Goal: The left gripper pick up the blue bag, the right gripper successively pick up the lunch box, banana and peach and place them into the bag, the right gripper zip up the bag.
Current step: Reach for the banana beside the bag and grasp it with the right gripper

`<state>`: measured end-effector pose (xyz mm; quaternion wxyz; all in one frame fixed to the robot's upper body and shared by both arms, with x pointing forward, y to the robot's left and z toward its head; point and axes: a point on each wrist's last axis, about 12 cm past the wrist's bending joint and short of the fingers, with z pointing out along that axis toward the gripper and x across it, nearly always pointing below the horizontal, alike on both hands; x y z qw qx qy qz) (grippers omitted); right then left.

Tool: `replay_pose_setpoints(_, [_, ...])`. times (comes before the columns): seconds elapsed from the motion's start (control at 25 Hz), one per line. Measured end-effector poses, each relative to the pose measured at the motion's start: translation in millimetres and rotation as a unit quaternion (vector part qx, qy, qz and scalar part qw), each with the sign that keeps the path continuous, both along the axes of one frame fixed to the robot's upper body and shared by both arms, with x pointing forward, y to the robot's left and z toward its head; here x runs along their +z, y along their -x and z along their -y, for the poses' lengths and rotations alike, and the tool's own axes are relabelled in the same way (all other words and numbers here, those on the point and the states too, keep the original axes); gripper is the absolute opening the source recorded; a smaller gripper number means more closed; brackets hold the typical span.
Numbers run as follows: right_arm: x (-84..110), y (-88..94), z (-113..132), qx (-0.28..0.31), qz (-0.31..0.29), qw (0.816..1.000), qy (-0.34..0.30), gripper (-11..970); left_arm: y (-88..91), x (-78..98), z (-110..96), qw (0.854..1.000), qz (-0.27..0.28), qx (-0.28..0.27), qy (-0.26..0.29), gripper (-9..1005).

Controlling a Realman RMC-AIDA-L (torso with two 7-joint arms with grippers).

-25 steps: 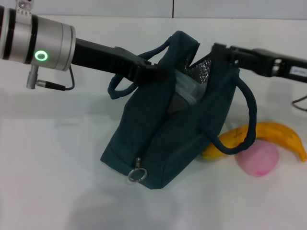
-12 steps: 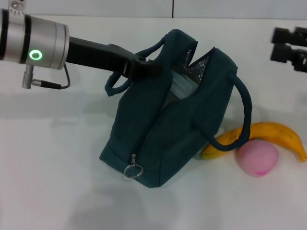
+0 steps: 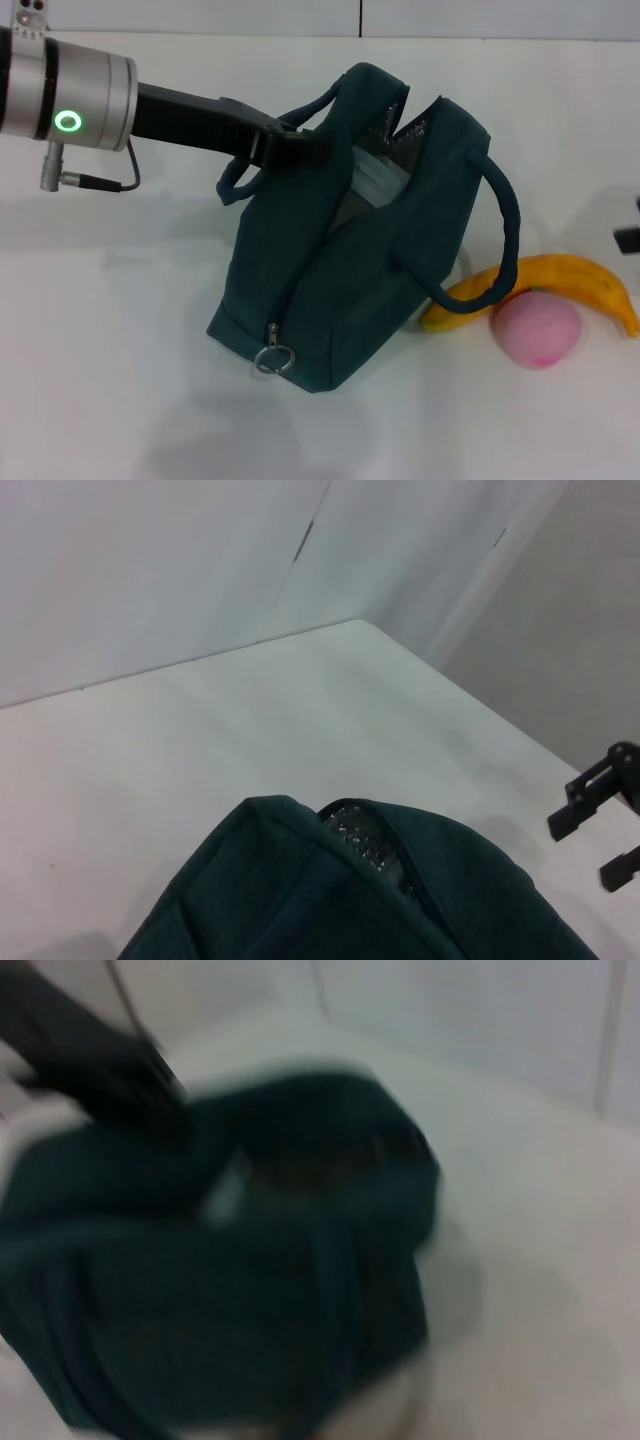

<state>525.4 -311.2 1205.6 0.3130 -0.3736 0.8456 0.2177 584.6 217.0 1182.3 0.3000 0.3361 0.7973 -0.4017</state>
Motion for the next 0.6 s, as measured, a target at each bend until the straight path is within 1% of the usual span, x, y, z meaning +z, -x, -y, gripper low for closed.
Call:
replay_pose_setpoints(0.12, [-0.2,0.2,1.1,-0.017,-0.026,0.999,0.045,561,-0.7,-0.1,-0.3,1.000,-0.001,0.005,0.001,61])
replay_pose_setpoints(0.32, [-1.1,-0.6,3.6,-0.029,-0.041,0.996,0.073,571,-2.5,1.0,0.4,1.000,0.003,0.008,0.001,61])
replay_pose_setpoints(0.44, [-5.7,-3.8,4.3,-0.031,-0.051,0.995,0.084,577,-4.4,3.0,2.0,1.000,0.007,0.008,0.001,61])
replay_pose_setpoints(0.6, [-16.8,-12.6,-2.6,-0.024,-0.055,0.993,0.104,586,-4.9,4.0,2.2,1.000,0.009,0.009,0.001,61])
